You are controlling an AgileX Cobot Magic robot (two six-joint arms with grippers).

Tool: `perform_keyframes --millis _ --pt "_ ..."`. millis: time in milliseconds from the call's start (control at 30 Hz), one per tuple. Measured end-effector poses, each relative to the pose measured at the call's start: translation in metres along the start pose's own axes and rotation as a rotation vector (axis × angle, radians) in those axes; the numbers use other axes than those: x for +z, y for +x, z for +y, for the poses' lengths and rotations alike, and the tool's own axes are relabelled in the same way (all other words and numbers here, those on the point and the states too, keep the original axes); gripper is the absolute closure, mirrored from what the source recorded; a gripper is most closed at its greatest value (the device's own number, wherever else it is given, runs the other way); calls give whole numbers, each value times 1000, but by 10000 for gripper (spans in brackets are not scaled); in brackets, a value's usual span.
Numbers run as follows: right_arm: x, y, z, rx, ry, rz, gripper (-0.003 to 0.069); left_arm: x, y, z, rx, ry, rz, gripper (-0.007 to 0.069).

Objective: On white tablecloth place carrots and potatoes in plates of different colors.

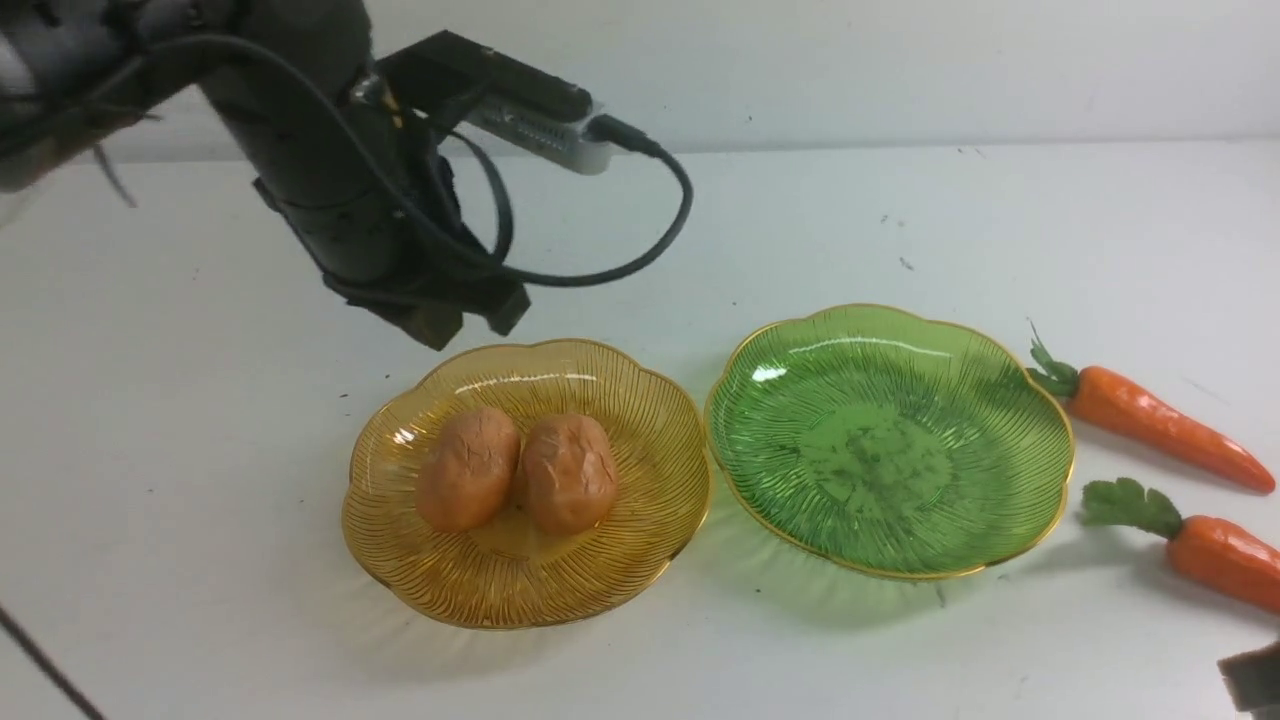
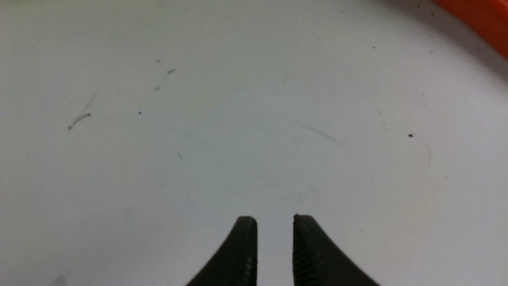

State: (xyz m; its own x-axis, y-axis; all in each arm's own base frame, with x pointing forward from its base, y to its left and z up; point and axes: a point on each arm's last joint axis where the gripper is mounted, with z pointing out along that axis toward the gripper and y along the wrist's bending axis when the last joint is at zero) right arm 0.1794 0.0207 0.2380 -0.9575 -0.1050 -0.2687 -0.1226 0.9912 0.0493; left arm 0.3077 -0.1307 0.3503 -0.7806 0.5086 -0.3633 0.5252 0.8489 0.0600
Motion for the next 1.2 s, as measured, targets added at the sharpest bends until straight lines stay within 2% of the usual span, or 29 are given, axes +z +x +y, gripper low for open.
perform_keyframes --millis 133,300,400,467,600,833,933,1033,1200 --pt "7 -17 -4 -21 31 8 457 -12 19 -4 -5 15 -4 628" --pt "21 -48 -11 -73 93 24 337 -14 37 -13 -23 88 10 628" --pt "32 -69 -20 -152 176 25 267 -12 50 -20 6 152 32 628" --pt "47 -86 -27 -231 242 21 225 -12 51 -21 21 158 32 628" --pt "75 -101 -34 -330 301 59 209 -12 51 -22 22 162 32 628" --pt "121 -98 -38 -403 282 206 209 -12 51 -22 21 163 32 628" --pt "123 -100 -39 -413 287 219 225 -12 51 -22 21 164 31 628" --pt "122 -101 -39 -411 290 232 313 -12 51 -22 21 164 31 628" --pt "97 -116 -45 -384 353 309 321 -12 51 -22 19 163 32 628"
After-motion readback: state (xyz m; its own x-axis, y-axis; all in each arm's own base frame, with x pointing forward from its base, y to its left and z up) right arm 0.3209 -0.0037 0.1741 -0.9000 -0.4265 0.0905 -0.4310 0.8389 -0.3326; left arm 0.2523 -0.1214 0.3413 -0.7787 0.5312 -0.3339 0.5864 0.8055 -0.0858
